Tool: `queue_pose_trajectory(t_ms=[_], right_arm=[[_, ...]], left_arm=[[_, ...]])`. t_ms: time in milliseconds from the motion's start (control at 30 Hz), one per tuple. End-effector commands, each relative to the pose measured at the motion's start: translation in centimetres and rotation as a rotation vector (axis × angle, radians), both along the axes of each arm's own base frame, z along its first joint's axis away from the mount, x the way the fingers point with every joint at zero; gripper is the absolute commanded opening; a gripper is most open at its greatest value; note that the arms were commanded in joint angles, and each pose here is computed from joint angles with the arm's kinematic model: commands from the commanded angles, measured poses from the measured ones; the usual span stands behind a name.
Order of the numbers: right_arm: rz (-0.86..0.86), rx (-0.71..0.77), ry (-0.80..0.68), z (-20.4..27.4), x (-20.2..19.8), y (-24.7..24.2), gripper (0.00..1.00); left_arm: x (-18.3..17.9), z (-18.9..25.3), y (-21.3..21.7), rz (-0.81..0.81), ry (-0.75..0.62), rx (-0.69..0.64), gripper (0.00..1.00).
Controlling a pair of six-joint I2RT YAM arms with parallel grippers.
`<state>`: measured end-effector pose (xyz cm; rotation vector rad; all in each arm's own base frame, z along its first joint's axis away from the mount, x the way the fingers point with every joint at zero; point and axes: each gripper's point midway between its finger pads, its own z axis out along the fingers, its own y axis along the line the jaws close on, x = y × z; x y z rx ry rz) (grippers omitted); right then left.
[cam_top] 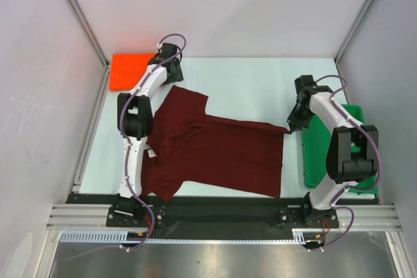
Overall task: Fold and stack the t-shirts
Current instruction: Flatten the tshirt out
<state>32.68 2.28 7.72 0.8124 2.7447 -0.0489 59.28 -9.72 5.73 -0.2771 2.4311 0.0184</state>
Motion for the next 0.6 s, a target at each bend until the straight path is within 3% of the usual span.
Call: queue_pose_trajectory(t_ms=[0,300,567], right_arm=[[0.010,0.018,-0.009,1.0,-1.6,0.1,0.00],[0.010,0.041,0.038,-0.6,-5.9,0.3,0.00],[0.013,0.076,0.005,-0.7,-7.4,0.8,0.00]], left_arm=[[-0.4,-0.4,-1.1,0.053,0.046,-0.102,0.57],[-1.0,-1.8,-0.4,0.178,0.084,-0.110,0.61],[-0.4,-2.6,-1.6,0.184,0.070,-0.172,0.63]])
